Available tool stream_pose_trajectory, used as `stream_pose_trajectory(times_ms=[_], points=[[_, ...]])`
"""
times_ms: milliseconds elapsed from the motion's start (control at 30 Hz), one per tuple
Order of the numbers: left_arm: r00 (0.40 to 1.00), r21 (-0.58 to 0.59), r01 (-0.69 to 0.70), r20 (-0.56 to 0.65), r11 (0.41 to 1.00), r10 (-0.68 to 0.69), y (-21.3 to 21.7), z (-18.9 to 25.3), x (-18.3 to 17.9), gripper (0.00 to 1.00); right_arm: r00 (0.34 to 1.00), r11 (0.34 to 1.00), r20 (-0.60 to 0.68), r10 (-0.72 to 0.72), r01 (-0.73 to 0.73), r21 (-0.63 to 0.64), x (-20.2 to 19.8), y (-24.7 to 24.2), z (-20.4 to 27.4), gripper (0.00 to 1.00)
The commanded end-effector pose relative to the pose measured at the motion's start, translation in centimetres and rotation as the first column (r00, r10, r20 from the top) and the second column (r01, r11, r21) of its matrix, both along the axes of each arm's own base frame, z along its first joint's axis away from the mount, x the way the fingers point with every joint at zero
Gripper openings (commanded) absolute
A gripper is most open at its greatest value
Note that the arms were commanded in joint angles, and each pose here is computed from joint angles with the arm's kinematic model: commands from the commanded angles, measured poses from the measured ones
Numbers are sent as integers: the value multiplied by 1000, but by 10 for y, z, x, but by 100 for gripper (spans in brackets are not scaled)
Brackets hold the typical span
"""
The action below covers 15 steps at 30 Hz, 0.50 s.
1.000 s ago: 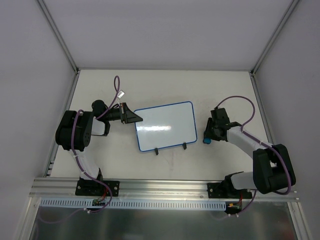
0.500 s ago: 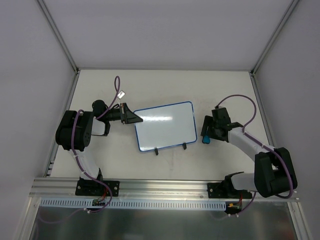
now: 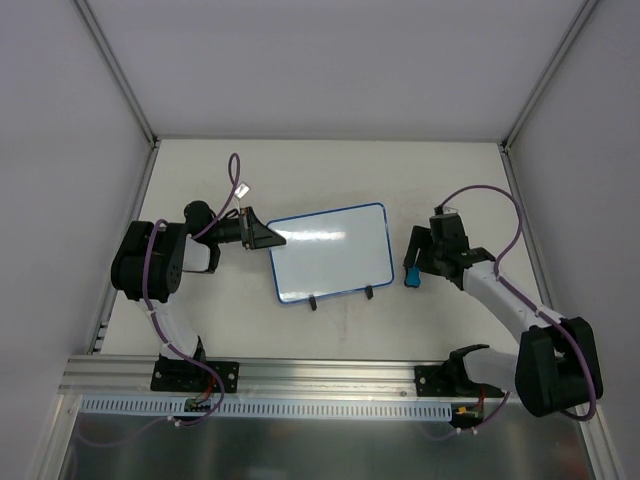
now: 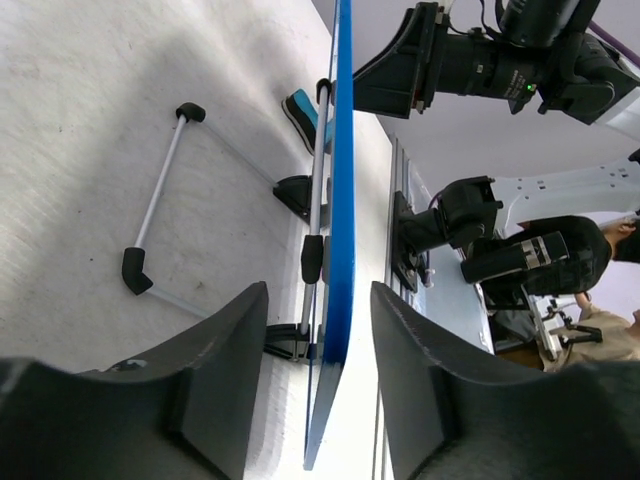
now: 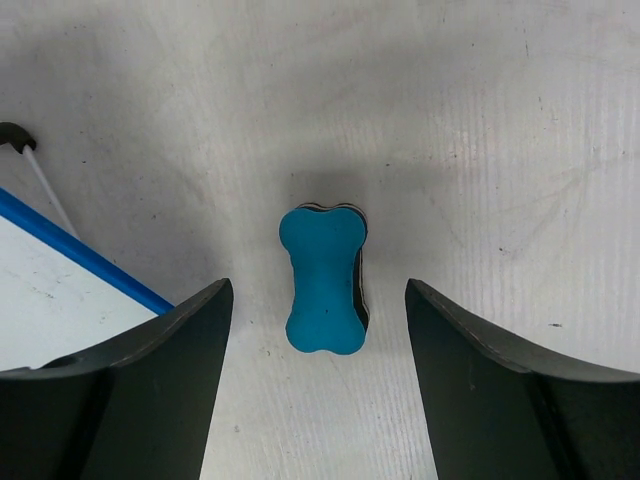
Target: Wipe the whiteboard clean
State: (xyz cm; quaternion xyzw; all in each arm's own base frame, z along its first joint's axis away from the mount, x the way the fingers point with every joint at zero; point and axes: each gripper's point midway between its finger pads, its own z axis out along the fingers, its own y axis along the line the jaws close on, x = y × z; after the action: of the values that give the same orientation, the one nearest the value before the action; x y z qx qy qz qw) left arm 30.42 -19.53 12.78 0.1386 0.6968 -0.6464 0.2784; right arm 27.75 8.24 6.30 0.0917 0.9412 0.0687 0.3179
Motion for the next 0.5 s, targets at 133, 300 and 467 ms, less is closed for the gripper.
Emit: stream_pose_trajectory(times_ms=[133, 300, 467], points=[[912, -17, -45, 408, 999, 48, 11, 40, 7, 68, 998, 1000, 63, 15, -15, -7, 6, -2, 26, 74], [894, -19, -81, 440, 996, 82, 16, 45, 3, 99, 997, 1000, 80, 17, -17, 3, 3, -2, 29, 74], [883, -32, -184, 433, 982, 180, 36, 46, 10, 99, 995, 1000, 96, 24, -24, 6, 0, -2, 34, 74]])
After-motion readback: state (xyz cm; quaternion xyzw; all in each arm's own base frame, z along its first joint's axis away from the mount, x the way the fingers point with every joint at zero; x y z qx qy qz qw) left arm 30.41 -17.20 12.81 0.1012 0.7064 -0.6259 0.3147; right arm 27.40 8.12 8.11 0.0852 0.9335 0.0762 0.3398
